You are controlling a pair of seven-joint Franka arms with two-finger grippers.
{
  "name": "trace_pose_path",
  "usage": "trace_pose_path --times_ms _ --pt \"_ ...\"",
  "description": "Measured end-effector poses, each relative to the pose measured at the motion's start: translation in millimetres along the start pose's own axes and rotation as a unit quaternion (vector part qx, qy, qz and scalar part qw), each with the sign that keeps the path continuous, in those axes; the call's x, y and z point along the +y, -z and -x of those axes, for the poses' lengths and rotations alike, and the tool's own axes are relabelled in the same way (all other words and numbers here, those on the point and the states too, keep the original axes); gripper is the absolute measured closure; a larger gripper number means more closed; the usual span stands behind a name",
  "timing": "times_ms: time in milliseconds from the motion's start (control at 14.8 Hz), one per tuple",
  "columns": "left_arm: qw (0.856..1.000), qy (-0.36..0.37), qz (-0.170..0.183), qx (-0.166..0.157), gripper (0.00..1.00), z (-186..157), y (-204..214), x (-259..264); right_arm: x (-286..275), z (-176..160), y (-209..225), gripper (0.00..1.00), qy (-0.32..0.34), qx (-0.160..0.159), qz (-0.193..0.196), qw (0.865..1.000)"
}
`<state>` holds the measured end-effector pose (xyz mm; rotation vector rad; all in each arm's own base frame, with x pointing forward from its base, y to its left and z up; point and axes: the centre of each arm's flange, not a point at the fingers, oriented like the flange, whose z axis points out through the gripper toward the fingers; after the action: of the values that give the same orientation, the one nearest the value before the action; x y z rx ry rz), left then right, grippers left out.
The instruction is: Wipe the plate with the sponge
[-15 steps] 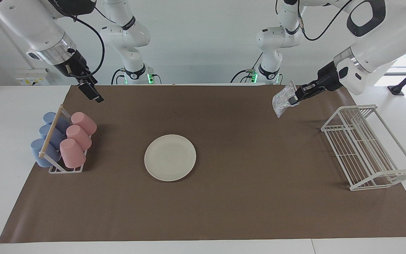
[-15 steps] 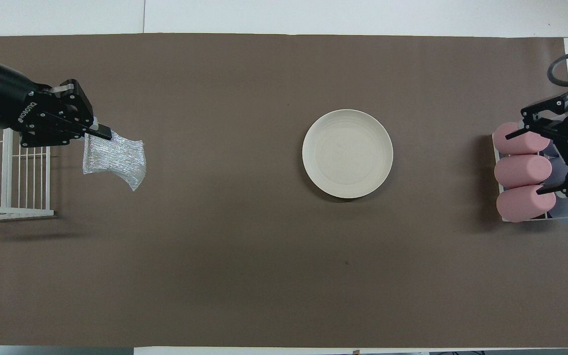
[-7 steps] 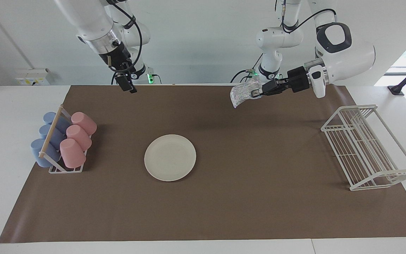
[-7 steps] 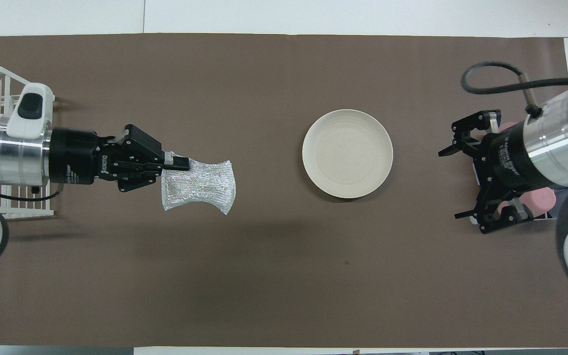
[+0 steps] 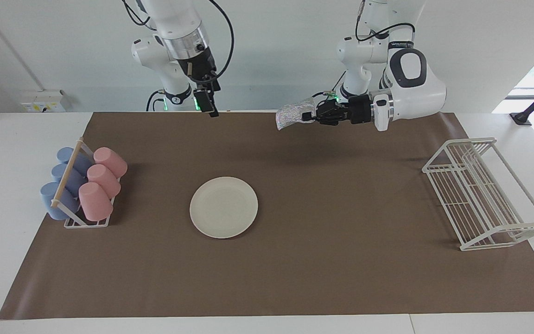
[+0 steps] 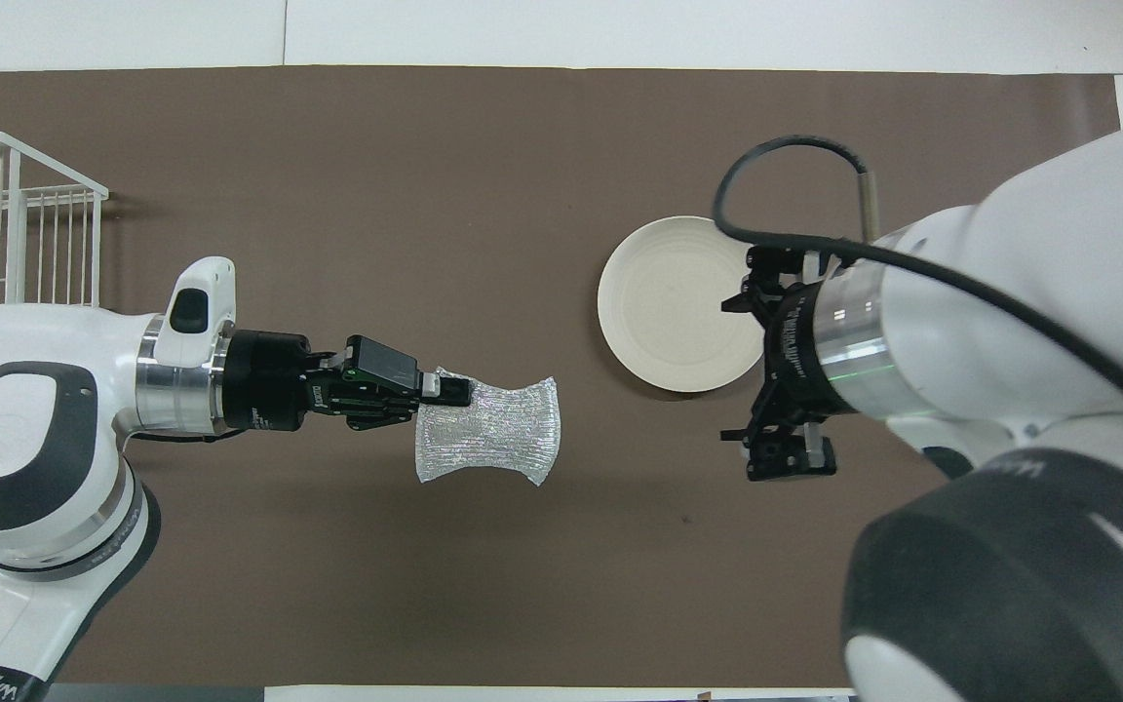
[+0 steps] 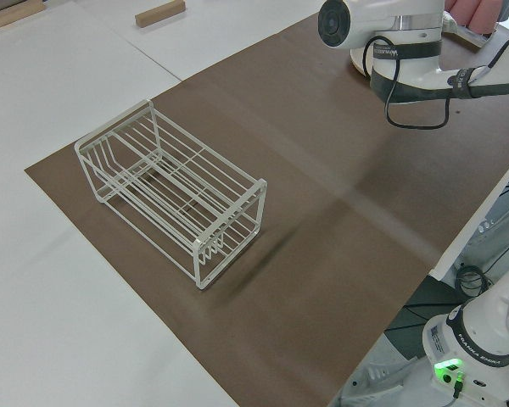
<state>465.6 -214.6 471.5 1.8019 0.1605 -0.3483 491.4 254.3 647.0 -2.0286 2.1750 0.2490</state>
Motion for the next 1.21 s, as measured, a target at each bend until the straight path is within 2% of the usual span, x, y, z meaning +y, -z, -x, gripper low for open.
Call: trace_pose_path --times_ms 202,337,607,809,1214 --pt "1.000 -0.014 0.015 -0.016 0.94 6 -13 -6 28 54 -26 0.00 -0.027 -0.017 -0.014 0.999" --pt "0.999 -0.016 0.020 -0.021 0.94 7 -14 -6 44 72 -44 0.00 -0.026 -0.025 -0.018 0.999" --pt "0.999 -0.020 0.022 -0.022 0.94 7 -14 -5 63 77 -66 0.00 -0.019 -0.037 -0.030 0.999" --pt "0.999 -0.020 0.022 -0.025 0.94 8 -14 -5 62 84 -67 0.00 -0.046 -0.064 -0.058 0.995" --pt "0.999 -0.021 0.024 -0.028 0.94 8 -15 -5 82 95 -92 0.00 -0.034 -0.054 -0.041 0.997"
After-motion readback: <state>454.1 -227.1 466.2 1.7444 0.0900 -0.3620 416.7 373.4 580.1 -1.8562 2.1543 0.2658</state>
